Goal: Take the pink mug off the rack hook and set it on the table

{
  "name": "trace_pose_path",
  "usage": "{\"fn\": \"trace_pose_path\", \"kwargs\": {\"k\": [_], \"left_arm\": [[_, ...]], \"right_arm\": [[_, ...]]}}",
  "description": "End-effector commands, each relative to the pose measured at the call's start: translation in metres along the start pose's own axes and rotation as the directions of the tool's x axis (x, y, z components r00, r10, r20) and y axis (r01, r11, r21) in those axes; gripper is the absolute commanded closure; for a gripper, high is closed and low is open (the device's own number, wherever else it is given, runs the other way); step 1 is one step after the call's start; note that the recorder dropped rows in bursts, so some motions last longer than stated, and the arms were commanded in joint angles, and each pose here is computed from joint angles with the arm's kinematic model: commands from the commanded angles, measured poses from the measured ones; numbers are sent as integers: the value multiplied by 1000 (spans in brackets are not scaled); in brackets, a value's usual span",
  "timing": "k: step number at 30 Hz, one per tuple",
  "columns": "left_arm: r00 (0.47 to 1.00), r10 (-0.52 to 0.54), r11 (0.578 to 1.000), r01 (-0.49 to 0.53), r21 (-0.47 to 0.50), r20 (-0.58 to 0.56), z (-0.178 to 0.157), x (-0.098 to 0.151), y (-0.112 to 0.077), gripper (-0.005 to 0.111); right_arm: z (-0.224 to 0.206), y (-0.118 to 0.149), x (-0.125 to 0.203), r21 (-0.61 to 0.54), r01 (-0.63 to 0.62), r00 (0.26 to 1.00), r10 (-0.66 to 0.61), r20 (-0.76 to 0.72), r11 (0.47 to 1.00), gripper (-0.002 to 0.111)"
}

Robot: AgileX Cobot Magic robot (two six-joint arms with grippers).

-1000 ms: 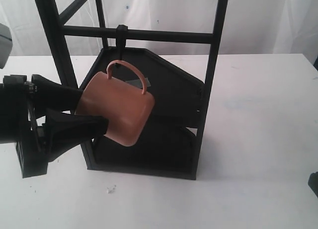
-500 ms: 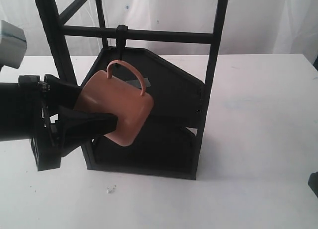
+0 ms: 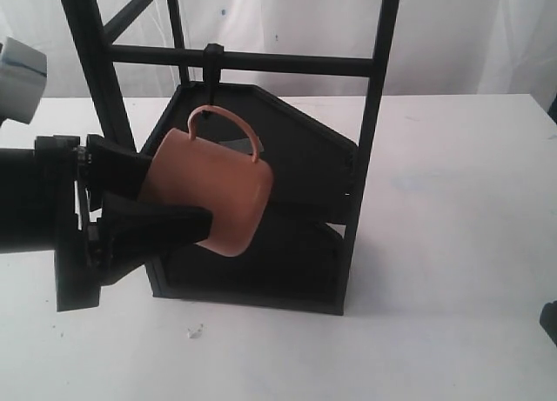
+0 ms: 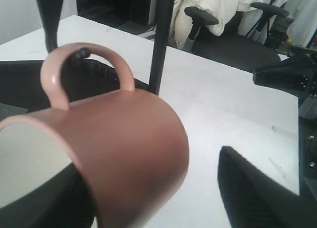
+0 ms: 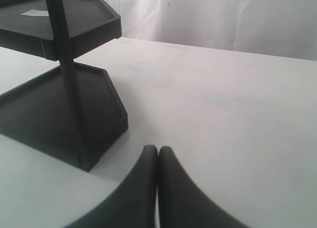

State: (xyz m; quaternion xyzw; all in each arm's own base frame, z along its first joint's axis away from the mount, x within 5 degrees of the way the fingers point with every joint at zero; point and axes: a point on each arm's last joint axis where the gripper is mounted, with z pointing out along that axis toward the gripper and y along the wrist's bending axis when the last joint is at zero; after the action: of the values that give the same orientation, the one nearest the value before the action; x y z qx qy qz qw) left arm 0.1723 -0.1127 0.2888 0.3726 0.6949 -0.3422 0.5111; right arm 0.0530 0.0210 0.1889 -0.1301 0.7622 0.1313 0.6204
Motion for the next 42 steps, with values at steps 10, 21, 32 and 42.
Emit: {"fn": "trace_pose_path", "kwargs": {"k": [10,21,32,42], "left_arm": [[995,-93,995,91,52,35,8,-1,1,39],[994,-95,995,93,40,48,14,2,8,39],[996,-68,994,63,90,61,14,1,3,39],[999,-33,992,29,125,31,20,3,-7,39]], "right_arm": [[0,0,0,8,-4,1000,4,11,1000,108],[0,0,0,8,-4,1000,4,11,1000,108],[0,0,0,8,-4,1000,4,11,1000,108],[0,0,0,8,-4,1000,4,11,1000,108]]}}
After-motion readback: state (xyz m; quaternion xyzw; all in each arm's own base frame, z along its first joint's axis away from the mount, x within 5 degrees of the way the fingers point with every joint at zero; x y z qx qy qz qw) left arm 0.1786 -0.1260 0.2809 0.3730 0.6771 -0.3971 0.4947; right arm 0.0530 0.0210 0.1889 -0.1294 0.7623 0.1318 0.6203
